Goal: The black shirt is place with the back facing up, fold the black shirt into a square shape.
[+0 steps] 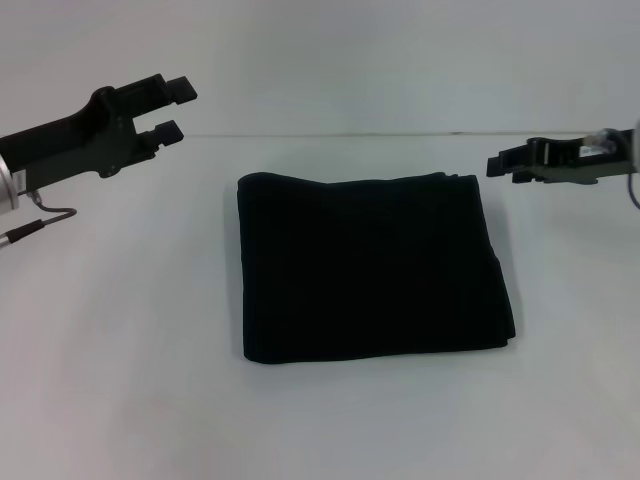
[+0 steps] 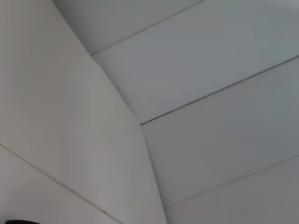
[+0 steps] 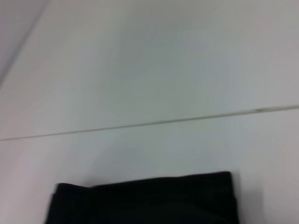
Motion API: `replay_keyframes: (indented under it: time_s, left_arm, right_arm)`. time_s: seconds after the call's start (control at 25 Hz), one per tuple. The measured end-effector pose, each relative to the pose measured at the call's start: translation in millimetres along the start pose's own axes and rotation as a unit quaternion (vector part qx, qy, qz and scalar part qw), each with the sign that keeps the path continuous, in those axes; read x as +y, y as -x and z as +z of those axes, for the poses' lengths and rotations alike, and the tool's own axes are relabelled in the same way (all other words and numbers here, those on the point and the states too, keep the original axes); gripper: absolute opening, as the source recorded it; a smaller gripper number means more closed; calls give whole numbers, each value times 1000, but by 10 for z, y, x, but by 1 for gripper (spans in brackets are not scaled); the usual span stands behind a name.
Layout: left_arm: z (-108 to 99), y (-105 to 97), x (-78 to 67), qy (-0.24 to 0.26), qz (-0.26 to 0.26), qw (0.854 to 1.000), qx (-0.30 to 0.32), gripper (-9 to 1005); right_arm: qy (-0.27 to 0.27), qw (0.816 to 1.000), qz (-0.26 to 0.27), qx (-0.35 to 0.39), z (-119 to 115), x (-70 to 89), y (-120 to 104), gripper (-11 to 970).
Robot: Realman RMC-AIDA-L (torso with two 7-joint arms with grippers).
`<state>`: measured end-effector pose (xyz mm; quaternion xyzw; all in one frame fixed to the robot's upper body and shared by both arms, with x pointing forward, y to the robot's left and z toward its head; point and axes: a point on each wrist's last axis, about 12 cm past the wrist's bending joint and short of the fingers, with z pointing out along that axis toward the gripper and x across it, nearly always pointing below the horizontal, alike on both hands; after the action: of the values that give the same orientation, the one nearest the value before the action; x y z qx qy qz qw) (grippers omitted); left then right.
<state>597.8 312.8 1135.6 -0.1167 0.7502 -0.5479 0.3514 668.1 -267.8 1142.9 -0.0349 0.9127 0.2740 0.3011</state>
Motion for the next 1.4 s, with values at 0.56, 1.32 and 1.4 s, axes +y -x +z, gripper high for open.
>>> replay_keyframes:
  time_s: [0.56,1.32,1.4]
  left_arm:
    - [-329,-143,-160,-78,312,945,64,737]
    - [-310,-677,69,-99,466,873,101,737]
    - [-300,-668,70,-99,461,875,108,737]
  right_arm:
    - [147,956,-149,-206,-595,-381,-754,816]
    - [188,939,-213,-195,-589,-402,-1448,885]
    - [189,940,-215,-189,-574,-397,-1459,885]
